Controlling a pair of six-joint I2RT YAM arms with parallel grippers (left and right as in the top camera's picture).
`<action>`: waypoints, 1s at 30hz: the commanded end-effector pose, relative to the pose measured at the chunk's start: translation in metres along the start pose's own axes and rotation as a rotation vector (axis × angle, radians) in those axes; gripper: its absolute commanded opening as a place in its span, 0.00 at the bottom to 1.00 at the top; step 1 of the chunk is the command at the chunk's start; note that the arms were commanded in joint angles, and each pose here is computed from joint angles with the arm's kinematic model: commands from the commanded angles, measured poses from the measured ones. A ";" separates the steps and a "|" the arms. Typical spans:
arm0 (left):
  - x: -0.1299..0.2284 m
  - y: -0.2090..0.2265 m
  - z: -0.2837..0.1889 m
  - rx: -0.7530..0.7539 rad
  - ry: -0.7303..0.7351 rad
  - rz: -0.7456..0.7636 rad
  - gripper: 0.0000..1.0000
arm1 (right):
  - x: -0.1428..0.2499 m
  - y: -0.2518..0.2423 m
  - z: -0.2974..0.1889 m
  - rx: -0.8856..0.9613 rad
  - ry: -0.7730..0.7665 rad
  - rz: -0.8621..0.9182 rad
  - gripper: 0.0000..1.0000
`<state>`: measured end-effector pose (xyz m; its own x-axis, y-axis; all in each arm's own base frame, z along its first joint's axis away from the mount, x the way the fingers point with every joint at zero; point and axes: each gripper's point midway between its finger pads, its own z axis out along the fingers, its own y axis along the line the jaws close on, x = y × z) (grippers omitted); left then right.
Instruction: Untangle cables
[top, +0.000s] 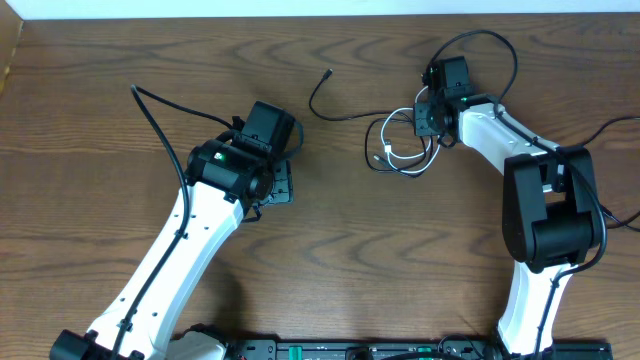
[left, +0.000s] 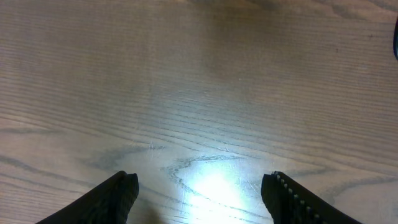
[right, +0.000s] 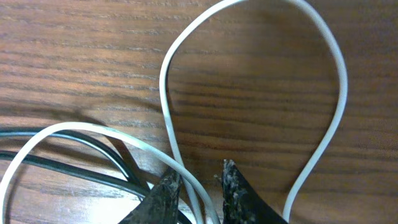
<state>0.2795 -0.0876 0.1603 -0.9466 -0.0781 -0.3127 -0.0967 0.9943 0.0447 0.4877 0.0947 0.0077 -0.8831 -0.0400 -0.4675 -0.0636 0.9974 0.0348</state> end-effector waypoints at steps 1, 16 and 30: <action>0.002 0.001 0.004 -0.010 0.013 0.012 0.69 | 0.003 -0.006 0.004 0.016 0.011 0.019 0.05; 0.002 0.001 0.004 -0.010 0.013 0.012 0.69 | -0.037 0.011 -0.085 -0.066 -0.116 0.013 0.01; 0.002 0.001 0.004 -0.010 0.013 0.012 0.69 | -0.076 0.071 -0.267 -0.417 -0.433 -0.074 0.01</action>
<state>0.2795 -0.0876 0.1603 -0.9466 -0.0781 -0.3127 -0.0967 0.9943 0.0447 0.4318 0.1450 0.2832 -0.5866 0.0118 -0.8098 -0.3444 0.9013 0.2627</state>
